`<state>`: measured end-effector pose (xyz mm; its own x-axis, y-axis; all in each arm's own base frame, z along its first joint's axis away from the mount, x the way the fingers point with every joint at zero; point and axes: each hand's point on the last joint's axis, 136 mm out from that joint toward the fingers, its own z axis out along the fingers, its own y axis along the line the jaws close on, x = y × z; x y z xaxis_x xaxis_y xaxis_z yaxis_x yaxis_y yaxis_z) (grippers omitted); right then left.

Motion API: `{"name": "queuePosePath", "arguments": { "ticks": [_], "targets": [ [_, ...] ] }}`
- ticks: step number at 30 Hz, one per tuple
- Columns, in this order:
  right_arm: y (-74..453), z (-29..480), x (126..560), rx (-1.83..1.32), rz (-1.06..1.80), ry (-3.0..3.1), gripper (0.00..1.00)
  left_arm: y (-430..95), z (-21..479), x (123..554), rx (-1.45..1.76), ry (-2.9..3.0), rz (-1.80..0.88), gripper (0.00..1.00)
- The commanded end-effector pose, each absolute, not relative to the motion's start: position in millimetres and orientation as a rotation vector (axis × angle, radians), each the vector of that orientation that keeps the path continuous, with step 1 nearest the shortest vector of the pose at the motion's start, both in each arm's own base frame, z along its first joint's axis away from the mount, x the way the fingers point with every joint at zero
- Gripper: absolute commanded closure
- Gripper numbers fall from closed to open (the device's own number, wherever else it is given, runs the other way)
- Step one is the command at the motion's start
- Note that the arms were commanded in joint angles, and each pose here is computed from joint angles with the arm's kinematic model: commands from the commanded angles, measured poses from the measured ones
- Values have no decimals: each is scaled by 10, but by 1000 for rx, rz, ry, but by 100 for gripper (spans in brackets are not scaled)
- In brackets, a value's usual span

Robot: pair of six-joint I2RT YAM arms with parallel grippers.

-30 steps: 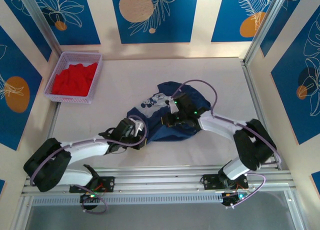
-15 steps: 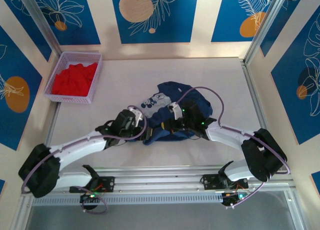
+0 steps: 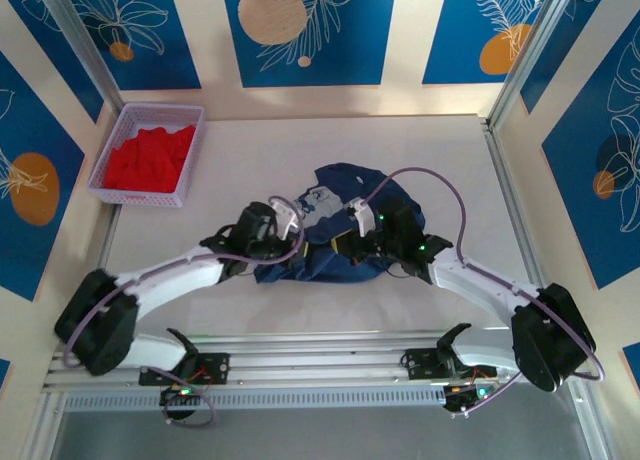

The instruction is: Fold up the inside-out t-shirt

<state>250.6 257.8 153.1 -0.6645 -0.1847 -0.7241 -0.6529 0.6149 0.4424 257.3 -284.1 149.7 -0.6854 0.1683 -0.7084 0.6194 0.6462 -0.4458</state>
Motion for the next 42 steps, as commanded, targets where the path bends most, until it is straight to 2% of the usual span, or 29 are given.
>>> {"name": "queuePosePath", "arguments": {
  "ticks": [1,6,14,15,17,23,26,32,35,39,42],
  "targets": [
    [2504,1796,2566,-725,873,2119,99,-3025,2505,2216,796,1835,-1235,100],
    [2467,2033,2585,-725,871,2062,89,-2867,2767,2233,806,1754,-1193,100],
    [2450,2283,2380,-823,899,1981,60,-2848,2963,2279,805,1721,-1199,100],
    [2471,2299,2363,-844,909,1969,53,-2845,2965,2273,809,1723,-1198,100],
    [2520,2303,2357,-874,928,1954,46,-2838,2951,2280,805,1734,-1189,100],
    [2706,2253,2456,-902,931,1954,42,-2844,2940,2279,804,1743,-1195,100],
    [2761,2230,2531,-893,933,1966,47,-2843,2916,2278,806,1751,-1194,100],
    [2833,2247,2418,-918,1067,1987,99,-2724,2849,2422,723,1807,-1076,100],
    [2833,2422,2264,-916,1270,1956,100,-2510,2679,2704,572,1921,-867,99],
    [2838,2584,2183,-876,1469,1933,100,-2217,2455,2987,454,2055,-585,68],
    [2820,2625,2242,-818,1512,1935,100,-2175,2441,2971,453,2072,-549,55]
  ]
}}
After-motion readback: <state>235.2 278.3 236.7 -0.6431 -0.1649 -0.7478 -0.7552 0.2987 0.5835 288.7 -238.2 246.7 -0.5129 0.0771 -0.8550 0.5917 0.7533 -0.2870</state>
